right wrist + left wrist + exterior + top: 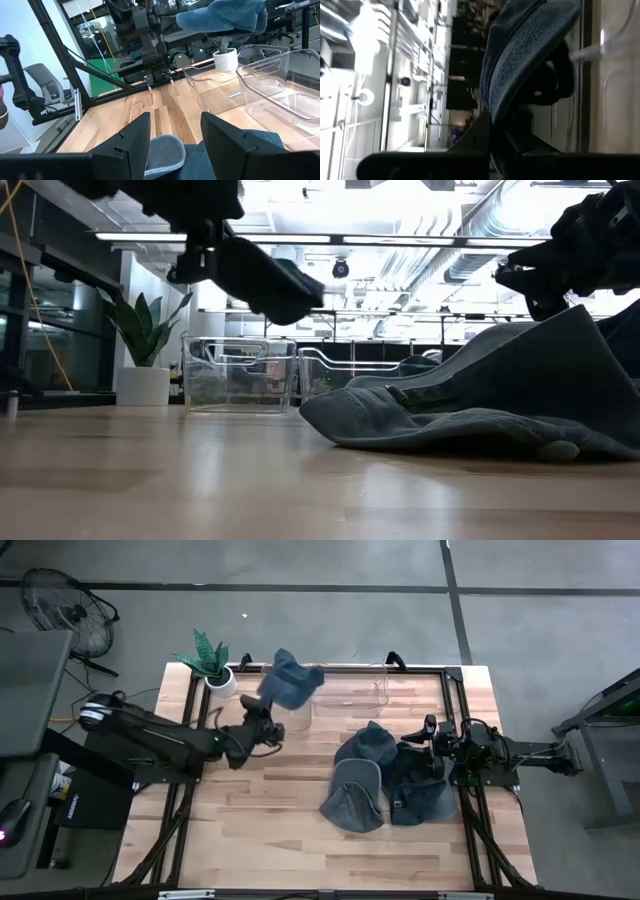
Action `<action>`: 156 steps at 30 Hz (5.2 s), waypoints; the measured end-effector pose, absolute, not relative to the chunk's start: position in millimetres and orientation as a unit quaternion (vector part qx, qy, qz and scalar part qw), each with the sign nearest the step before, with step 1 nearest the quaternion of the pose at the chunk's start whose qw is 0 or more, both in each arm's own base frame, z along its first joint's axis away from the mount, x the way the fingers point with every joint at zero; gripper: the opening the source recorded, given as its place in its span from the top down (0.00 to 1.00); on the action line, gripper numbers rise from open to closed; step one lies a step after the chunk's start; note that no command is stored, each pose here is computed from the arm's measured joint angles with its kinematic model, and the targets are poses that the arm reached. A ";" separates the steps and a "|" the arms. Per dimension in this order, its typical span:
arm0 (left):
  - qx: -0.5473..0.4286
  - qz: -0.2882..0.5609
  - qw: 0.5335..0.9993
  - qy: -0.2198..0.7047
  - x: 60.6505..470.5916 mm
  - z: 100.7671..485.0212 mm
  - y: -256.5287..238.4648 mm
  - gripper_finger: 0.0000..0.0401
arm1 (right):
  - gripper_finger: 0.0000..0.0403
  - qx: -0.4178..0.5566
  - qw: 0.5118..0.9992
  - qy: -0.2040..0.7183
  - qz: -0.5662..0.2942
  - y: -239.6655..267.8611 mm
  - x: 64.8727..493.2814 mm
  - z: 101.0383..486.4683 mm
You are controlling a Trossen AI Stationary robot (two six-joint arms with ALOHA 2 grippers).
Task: Pick & Place hat
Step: Put the left blue cap into the left transparent bin
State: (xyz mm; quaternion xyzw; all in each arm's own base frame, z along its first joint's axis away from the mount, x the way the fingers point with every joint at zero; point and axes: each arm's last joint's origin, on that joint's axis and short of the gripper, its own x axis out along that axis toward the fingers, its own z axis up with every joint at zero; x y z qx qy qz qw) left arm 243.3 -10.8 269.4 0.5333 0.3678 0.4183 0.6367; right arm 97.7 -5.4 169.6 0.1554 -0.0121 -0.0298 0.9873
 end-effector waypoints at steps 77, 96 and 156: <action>0.181 0.448 0.719 0.500 273.4 231.7 49.3 0.98 | 0.58 0.155 0.987 -0.013 -0.030 -5.4 97.7 169.9; 0.107 0.542 0.730 0.403 268.0 243.0 49.7 0.99 | 0.58 0.156 0.987 -0.013 -0.030 -5.4 97.7 169.8; 0.230 0.369 0.674 0.598 277.1 205.3 48.0 0.71 | 0.58 0.156 0.987 -0.013 -0.030 -5.4 97.7 169.9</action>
